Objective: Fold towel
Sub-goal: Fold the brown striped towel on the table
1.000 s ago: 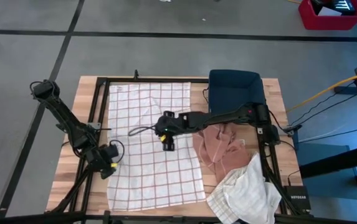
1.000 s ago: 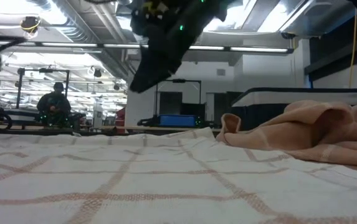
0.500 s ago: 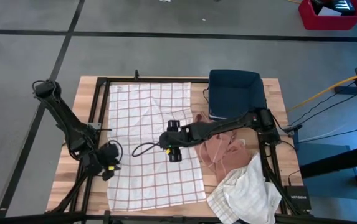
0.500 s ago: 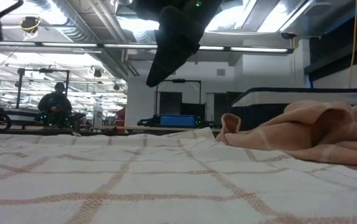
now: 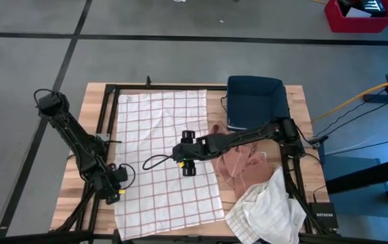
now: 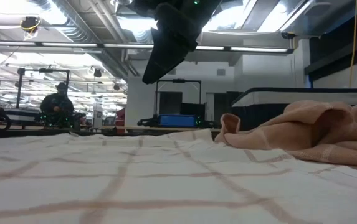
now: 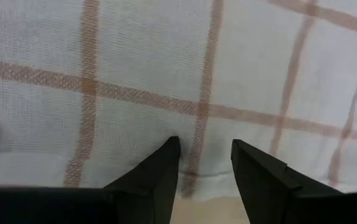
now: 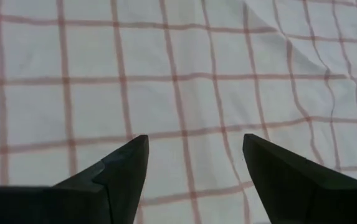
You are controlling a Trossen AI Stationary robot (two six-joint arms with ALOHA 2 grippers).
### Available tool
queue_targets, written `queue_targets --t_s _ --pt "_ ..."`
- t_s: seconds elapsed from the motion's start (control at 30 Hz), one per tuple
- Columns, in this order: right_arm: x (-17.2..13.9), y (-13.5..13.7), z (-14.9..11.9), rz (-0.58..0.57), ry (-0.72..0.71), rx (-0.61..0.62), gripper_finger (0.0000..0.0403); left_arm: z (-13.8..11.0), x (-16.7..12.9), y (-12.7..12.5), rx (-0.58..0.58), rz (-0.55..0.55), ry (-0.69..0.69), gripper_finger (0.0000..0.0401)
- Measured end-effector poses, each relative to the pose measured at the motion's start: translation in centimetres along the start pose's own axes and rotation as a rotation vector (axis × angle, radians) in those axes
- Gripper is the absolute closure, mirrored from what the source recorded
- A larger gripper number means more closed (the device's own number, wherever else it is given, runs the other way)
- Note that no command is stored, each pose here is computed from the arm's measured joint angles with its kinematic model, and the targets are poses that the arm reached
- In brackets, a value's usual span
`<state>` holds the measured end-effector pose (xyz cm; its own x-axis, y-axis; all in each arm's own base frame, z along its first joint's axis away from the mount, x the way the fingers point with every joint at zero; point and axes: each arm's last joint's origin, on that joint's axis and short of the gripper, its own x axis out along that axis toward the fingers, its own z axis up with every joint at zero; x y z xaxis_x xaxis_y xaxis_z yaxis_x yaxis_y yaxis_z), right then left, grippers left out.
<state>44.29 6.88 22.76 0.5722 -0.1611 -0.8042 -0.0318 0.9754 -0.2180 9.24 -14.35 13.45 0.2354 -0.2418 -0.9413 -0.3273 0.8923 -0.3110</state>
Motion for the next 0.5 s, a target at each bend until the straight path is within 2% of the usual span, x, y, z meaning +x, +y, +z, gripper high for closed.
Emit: queue_targets --t_s 0.1,0.23,0.3,0.4,0.5 --pt "0.0 0.0 0.0 0.0 0.002 -0.016 0.0139 0.1 -1.2 -0.3 0.005 0.054 -0.007 0.0258" --pt "-1.8 0.7 0.2 0.041 -0.008 -0.034 0.0139 1.0 -4.0 -1.6 0.023 0.104 -0.143 0.0258" --pt "-3.9 1.7 0.2 0.077 -0.016 -0.048 0.0139 1.5 -5.3 -2.8 0.055 0.076 -0.205 0.0258" --pt "-6.6 4.3 0.0 0.128 -0.02 -0.073 0.0139 2.3 -6.9 -5.1 0.114 -0.022 -0.311 0.0258" --pt "-7.8 7.7 -1.0 0.172 0.011 -0.108 0.0139 2.9 -6.9 -7.7 0.177 -0.127 -0.37 0.0258"
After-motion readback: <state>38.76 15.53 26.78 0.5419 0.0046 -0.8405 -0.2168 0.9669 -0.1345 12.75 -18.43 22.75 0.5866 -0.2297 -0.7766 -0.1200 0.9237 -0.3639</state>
